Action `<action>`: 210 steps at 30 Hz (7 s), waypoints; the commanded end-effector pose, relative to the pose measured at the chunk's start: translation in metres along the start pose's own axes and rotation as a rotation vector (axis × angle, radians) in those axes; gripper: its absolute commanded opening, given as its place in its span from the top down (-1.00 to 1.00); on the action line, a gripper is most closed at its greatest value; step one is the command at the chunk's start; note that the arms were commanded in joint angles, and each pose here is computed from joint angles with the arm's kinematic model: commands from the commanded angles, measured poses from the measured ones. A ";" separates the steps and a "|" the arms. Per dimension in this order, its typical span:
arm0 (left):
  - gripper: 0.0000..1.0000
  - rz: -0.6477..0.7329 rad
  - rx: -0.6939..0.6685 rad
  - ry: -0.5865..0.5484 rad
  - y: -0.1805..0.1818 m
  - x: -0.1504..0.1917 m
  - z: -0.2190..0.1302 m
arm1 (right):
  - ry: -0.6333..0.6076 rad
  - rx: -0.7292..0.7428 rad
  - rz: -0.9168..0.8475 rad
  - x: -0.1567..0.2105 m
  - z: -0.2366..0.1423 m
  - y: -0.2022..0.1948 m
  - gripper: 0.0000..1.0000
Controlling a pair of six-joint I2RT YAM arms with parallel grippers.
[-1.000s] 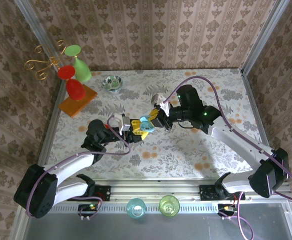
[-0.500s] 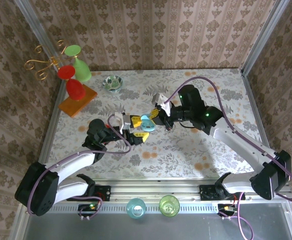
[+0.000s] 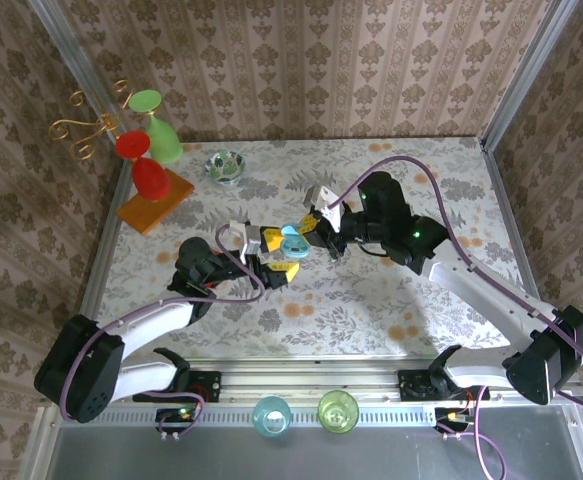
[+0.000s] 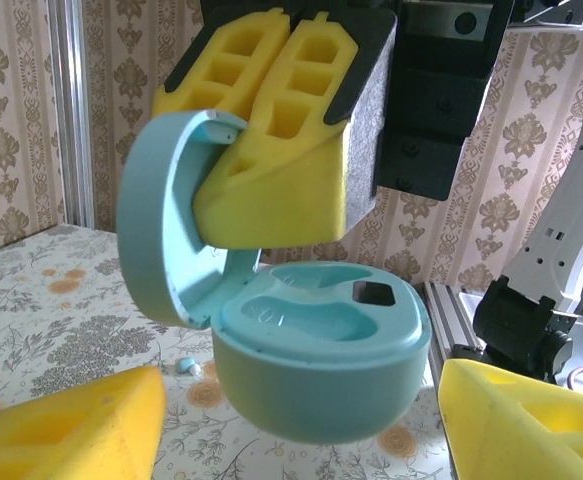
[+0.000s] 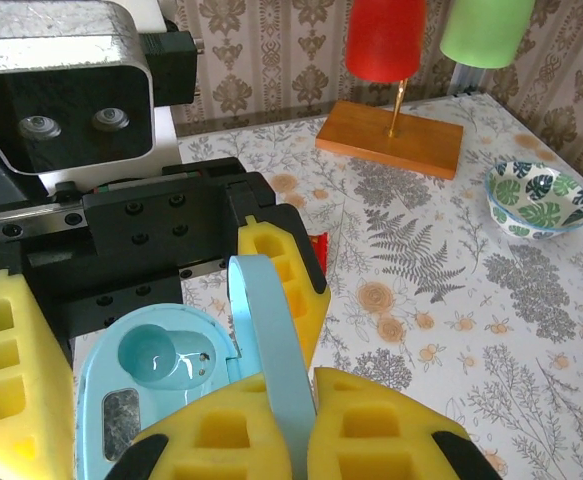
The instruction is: Insert wireless bluetooth earbuds into charging case
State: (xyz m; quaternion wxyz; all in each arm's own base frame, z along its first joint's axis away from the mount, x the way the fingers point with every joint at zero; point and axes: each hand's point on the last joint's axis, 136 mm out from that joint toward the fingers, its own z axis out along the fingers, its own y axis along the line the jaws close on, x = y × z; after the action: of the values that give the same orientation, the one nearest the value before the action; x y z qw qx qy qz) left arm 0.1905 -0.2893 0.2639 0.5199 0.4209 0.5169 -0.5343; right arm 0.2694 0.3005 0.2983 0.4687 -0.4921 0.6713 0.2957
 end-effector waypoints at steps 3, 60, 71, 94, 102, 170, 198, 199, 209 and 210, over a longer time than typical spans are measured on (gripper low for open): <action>-0.38 0.012 0.010 -0.053 0.000 -0.021 0.004 | -0.008 0.034 -0.026 -0.002 -0.001 -0.002 1.00; 0.35 0.044 0.013 -0.057 0.001 -0.017 0.002 | -0.022 0.067 0.015 -0.009 -0.004 -0.007 0.44; 0.35 0.057 -0.018 -0.073 0.008 -0.014 -0.004 | -0.141 0.046 0.066 -0.036 -0.032 0.004 -0.25; 0.35 0.082 -0.014 -0.096 0.008 -0.017 -0.010 | 0.137 0.815 0.953 0.175 -0.120 -0.142 -0.33; 0.35 0.084 -0.007 -0.093 0.007 -0.016 -0.010 | 0.353 0.780 1.083 0.243 -0.098 -0.159 -0.34; 0.35 0.109 -0.001 -0.083 0.002 -0.011 -0.014 | 0.400 0.548 1.443 0.340 -0.063 -0.146 0.42; 0.35 0.114 -0.040 -0.072 0.010 -0.006 -0.014 | 0.426 0.620 1.341 0.319 -0.070 -0.149 0.69; 0.35 0.116 -0.049 -0.069 0.012 -0.005 -0.014 | 0.426 0.637 1.319 0.313 -0.071 -0.149 0.69; 0.35 0.148 -0.101 -0.066 0.024 -0.004 -0.012 | 0.546 0.987 1.075 0.279 -0.087 -0.149 0.69; 0.35 0.147 -0.103 -0.064 0.024 -0.003 -0.012 | 0.547 1.013 1.058 0.274 -0.088 -0.149 0.70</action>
State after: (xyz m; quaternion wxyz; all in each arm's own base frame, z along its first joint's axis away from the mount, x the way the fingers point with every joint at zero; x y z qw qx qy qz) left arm 0.2101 -0.2768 0.2602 0.5797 0.4103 0.5010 -0.4945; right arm 0.3589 0.0890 0.0708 0.2203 0.0845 0.9674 0.0922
